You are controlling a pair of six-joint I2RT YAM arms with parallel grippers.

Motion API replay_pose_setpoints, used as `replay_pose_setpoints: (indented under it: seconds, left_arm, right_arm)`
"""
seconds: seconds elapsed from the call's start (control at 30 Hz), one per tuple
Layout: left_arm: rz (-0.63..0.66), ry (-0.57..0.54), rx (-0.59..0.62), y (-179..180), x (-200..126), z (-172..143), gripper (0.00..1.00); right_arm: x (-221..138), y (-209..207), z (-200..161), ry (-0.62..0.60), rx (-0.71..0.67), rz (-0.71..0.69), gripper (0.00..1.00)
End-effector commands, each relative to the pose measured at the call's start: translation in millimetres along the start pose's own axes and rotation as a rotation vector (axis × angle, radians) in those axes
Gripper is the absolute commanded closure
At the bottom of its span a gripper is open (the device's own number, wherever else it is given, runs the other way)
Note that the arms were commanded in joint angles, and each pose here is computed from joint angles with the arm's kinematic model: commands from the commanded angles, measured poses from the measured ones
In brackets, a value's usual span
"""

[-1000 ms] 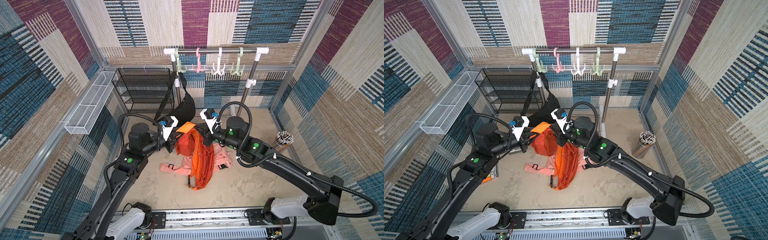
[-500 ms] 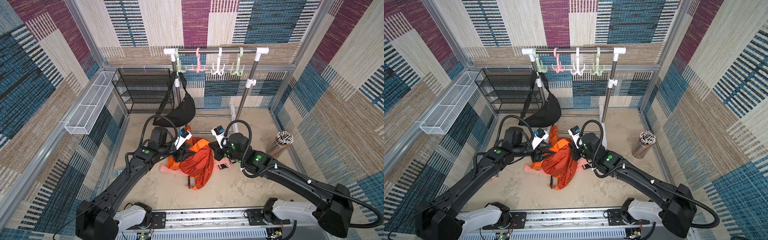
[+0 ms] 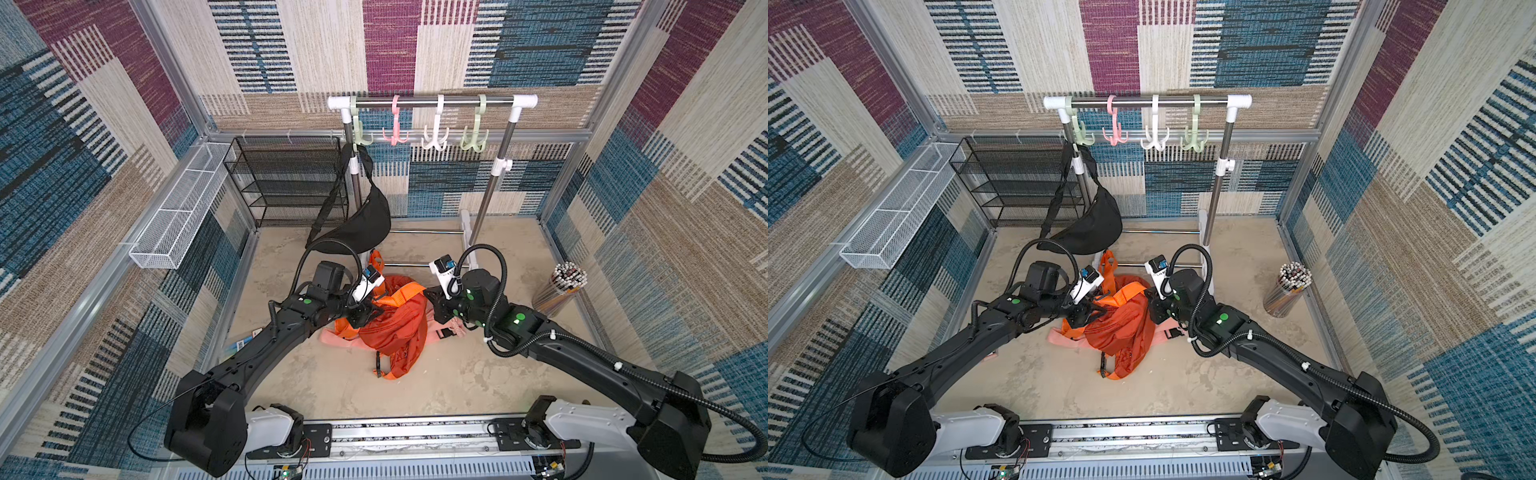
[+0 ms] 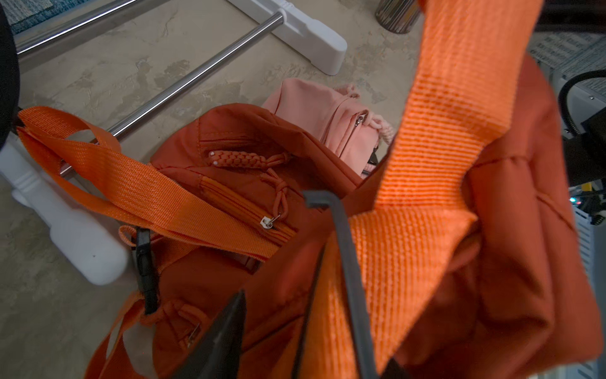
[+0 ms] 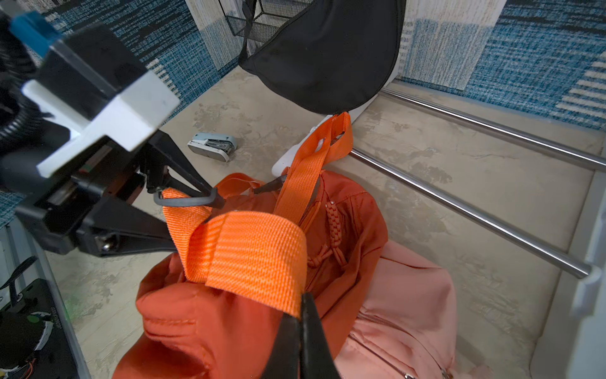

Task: Hang the bag on a hook
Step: Adjust the bag at the bag.

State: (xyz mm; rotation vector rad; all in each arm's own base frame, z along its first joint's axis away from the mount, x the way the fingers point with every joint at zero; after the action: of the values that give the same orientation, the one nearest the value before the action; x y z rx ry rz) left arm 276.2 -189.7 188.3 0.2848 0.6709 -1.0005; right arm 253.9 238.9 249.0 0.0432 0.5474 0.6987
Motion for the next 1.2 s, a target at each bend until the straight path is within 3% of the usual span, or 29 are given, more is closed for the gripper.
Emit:
replay_pose_setpoints:
  seconds: [0.0,0.1,0.23,0.47,0.53,1.0,1.17]
  left_arm:
    - [0.066,-0.029,0.040,11,-4,13,0.87]
    - [0.109,-0.055,0.080,14,-18,32,1.00]
    - [0.191,-0.114,0.123,16,-47,61,1.00]
    - [0.211,-0.201,0.153,9,-77,93,1.00]
    - [0.205,-0.205,0.148,9,-78,97,1.00]
    - [0.241,-0.204,0.121,19,-77,108,1.00]
    - [0.263,-0.179,0.101,28,-72,109,1.00]
  right_arm:
    - [-1,2,4,-0.029,-0.001,0.014,1.00]
    - [2,-1,-3,-0.006,0.000,0.002,1.00]
    - [6,-1,-9,0.007,0.002,0.008,0.94]
    - [-10,24,17,-0.098,-0.041,0.175,0.40]
    - [-13,30,24,-0.122,-0.054,0.212,0.32]
    - [-28,67,57,-0.223,-0.005,0.457,0.25]
    - [-34,90,58,-0.188,0.005,0.511,0.23]
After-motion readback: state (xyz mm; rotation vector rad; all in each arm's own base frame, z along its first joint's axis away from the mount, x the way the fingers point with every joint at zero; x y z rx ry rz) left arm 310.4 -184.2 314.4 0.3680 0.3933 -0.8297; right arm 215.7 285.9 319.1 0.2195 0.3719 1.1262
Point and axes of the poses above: each gripper's point midway between its finger pads, its own x axis out along the fingers, its own y axis along the line the jaws close on, z = x × y, the point moved 4 cm from there along -x, back along the fingers, and after that the axes turned 3 degrees about x, right-handed, at the moved point
